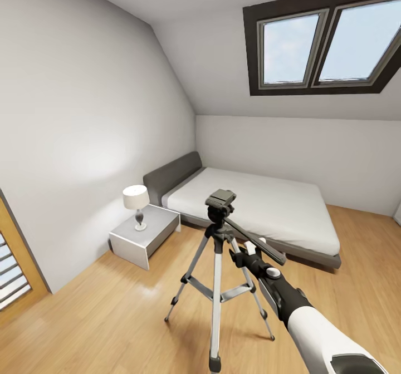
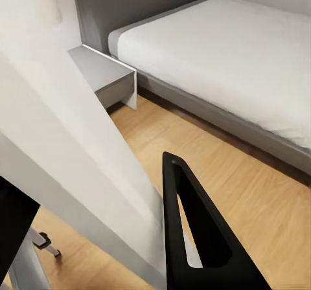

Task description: Attach the digital camera to the camera tripod in the bedroom.

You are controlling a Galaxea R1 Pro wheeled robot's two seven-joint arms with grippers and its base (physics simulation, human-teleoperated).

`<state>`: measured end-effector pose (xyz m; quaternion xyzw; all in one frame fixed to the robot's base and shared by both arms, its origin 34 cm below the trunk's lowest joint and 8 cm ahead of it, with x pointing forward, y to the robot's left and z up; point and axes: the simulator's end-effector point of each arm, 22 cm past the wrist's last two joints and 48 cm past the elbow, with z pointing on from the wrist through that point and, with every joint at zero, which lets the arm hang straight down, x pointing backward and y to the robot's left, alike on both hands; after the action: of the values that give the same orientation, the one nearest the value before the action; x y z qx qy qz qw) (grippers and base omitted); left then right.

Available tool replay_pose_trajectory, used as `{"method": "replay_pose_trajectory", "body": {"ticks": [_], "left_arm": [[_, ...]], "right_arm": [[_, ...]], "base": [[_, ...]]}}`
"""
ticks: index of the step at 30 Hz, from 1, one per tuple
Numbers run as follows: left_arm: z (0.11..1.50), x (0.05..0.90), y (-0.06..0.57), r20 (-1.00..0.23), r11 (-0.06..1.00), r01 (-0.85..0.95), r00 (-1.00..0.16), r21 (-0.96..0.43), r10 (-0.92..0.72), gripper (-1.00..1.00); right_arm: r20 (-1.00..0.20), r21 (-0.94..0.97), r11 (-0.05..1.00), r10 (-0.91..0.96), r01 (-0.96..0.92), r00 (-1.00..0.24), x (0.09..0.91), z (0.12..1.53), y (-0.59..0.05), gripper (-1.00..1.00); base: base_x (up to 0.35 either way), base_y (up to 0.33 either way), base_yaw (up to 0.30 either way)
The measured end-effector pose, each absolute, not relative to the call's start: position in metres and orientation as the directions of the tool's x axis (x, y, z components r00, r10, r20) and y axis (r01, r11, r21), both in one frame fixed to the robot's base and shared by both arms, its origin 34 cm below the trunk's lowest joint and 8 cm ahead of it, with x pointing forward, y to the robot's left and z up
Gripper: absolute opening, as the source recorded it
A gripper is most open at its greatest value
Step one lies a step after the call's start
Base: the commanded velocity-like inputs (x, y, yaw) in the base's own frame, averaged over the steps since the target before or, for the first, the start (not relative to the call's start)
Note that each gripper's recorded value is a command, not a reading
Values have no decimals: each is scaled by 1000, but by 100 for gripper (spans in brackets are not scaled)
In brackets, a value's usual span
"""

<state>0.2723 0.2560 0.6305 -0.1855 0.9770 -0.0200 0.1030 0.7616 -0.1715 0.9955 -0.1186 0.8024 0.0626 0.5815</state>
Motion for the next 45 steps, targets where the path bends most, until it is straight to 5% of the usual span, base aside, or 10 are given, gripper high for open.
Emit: {"method": "replay_pose_trajectory", "body": {"ticks": [45], "left_arm": [[631, 272, 257, -205, 907, -412, -883, -90, -422, -100]], "right_arm": [[-943, -32, 971, -108, -238, -316, 758, 987, -187, -100]], "base": [[0, 0, 0]]}}
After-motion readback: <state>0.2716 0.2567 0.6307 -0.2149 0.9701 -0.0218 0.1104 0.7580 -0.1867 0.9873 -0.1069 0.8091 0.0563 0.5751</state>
